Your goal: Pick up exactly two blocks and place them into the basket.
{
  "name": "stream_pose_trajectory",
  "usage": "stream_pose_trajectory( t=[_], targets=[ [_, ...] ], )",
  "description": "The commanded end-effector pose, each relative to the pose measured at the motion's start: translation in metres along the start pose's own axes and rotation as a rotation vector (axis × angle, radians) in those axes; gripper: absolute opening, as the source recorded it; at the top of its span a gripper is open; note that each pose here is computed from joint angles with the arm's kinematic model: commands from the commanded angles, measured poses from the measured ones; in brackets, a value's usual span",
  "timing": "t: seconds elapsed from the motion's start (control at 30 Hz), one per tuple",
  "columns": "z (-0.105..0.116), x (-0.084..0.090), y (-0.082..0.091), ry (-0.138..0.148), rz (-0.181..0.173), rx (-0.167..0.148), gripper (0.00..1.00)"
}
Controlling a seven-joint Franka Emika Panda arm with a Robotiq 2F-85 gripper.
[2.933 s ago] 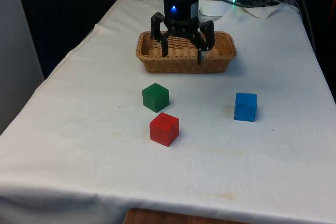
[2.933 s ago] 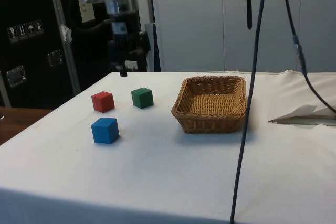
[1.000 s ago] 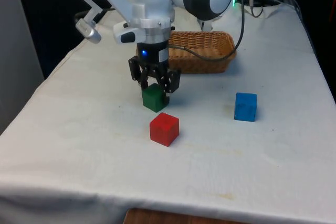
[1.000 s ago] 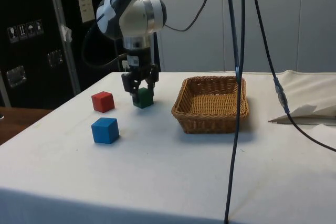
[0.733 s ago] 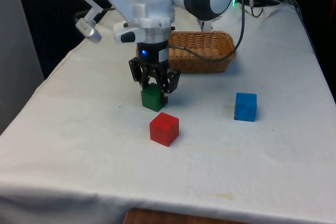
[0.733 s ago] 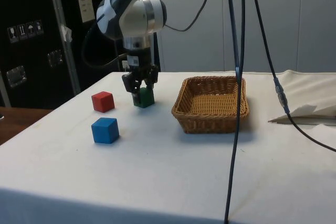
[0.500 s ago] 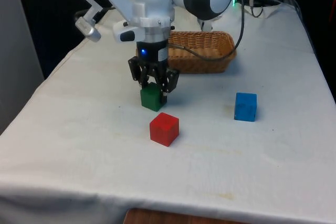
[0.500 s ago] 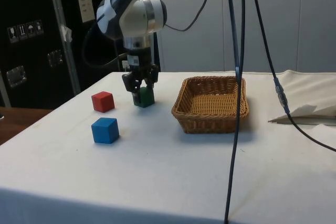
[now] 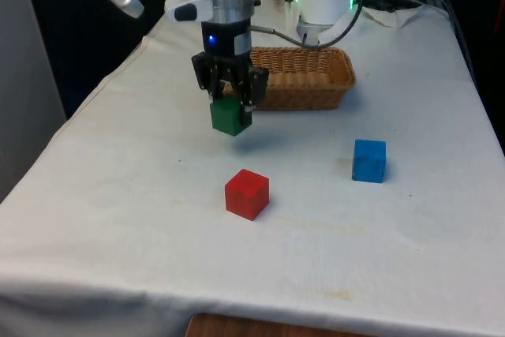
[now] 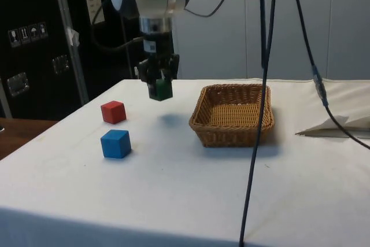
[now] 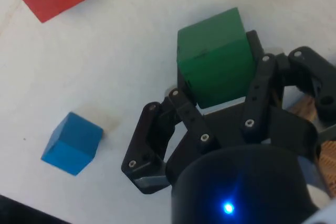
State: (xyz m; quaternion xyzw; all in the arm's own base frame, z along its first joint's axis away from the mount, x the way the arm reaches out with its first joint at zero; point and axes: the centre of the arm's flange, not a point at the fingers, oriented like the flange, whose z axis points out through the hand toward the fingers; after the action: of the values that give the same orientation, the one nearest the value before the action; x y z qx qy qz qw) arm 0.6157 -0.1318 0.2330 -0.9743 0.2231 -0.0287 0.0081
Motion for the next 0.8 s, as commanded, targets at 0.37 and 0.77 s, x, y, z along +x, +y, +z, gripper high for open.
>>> stream_pose_trajectory(
  t=[0.37,0.77],
  targets=[
    [-0.04,-0.012,0.01,-0.005,0.032,0.018,0.0],
    [-0.076,-0.025,0.022,-0.012,0.041,0.036,0.0]
  ],
)
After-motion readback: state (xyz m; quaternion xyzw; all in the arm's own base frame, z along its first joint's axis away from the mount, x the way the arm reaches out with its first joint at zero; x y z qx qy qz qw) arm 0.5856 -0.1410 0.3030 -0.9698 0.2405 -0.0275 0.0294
